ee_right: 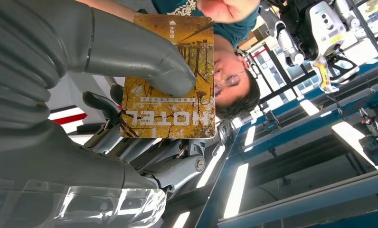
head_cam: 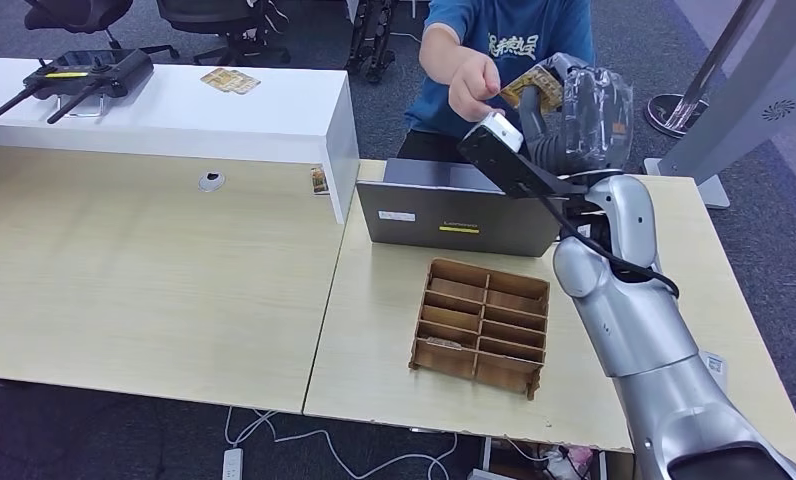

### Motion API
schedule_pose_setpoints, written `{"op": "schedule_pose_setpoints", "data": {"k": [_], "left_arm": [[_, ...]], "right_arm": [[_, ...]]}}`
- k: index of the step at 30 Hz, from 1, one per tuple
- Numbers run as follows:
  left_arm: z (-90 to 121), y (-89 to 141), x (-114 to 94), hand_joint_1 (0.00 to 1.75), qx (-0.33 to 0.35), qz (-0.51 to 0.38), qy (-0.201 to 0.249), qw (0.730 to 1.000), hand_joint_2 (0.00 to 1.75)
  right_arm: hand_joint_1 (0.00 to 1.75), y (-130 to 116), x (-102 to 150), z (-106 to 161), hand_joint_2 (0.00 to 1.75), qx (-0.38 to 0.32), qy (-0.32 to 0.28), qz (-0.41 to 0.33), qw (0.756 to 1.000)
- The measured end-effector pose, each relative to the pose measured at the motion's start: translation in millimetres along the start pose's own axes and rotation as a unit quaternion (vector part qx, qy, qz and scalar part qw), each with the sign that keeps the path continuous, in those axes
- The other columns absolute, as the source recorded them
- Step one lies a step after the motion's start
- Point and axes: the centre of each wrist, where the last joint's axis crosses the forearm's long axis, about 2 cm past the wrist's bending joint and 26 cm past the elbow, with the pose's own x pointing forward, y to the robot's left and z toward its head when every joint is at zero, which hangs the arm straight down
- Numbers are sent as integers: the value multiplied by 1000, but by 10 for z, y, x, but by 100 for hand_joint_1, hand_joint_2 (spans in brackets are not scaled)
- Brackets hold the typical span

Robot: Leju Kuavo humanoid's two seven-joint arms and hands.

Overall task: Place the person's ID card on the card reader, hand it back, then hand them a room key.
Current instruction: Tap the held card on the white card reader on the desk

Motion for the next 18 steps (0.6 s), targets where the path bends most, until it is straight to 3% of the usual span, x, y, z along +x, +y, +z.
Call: {"op": "schedule_pose_setpoints", "data": {"k": [3, 6, 9, 12, 14, 18], "left_arm": [[0, 0, 0, 0, 0, 2, 1, 1000, 0], [0, 1, 1, 0, 1, 9, 2, 1000, 0], [1, 2, 3, 0, 3, 16, 3, 1000, 0], [1, 2, 4, 0, 4, 20, 4, 1000, 0], [1, 3, 5, 0, 4, 22, 5, 1000, 0], [1, 3, 6, 0, 3, 24, 5, 1000, 0]], "right_arm": [[175, 2, -2, -2, 175, 15, 8, -39, 999], [175, 6, -10, -17, 175, 39, 42, -156, 986], [175, 0, -48, -49, 175, 41, 92, -303, 948], [175, 1, -130, -74, 175, 34, 130, -403, 905], [175, 1, -174, -85, 175, 21, 147, -436, 887], [175, -1, -215, -93, 175, 6, 162, -455, 875]]}}
